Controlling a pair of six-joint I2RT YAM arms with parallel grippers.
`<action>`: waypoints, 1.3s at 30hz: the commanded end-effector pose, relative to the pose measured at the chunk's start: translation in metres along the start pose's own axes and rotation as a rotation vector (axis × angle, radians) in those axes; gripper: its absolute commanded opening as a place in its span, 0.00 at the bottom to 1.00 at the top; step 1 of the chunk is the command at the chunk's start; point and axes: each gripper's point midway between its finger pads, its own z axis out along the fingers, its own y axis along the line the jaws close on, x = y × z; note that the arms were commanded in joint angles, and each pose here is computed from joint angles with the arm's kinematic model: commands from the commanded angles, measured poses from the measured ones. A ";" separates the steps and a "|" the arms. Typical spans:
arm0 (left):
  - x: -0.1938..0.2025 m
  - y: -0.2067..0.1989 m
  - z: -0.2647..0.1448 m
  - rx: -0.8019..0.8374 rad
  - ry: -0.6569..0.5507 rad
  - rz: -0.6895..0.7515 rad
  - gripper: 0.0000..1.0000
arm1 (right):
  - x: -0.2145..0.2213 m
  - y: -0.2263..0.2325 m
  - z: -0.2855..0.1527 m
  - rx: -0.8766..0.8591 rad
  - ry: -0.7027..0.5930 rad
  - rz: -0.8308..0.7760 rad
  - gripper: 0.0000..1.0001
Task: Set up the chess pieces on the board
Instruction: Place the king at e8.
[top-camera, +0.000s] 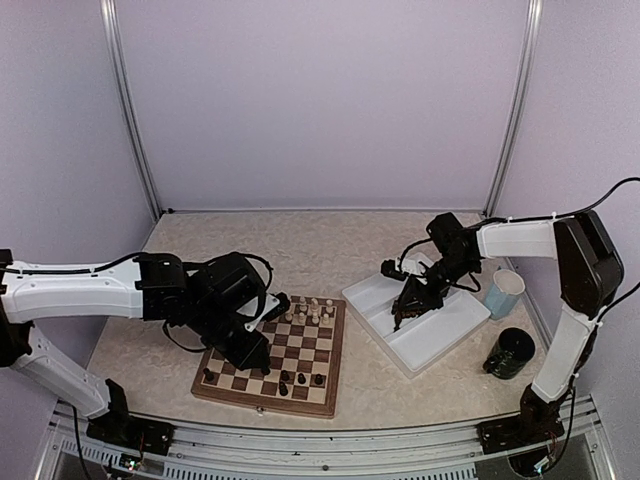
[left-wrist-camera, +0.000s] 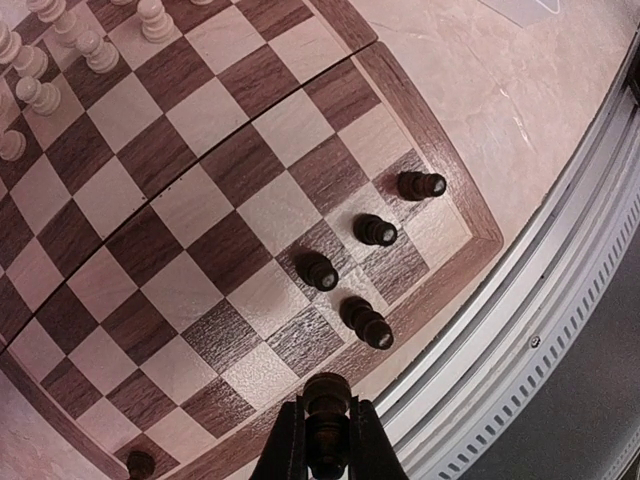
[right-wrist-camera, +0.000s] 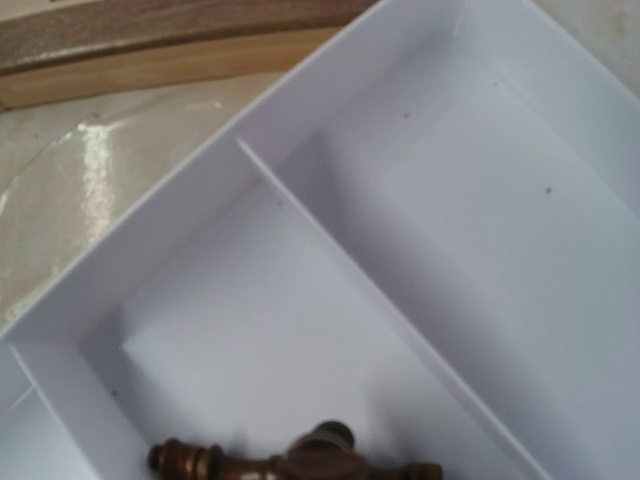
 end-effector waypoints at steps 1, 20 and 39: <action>0.010 0.001 0.009 -0.025 0.021 -0.010 0.00 | 0.005 0.002 0.002 -0.023 0.006 0.014 0.04; 0.027 -0.007 0.049 -0.047 0.090 0.051 0.00 | 0.004 0.004 0.002 -0.035 0.001 0.022 0.04; 0.034 0.002 0.061 -0.102 0.122 0.069 0.04 | 0.005 0.007 0.005 -0.058 0.000 0.033 0.04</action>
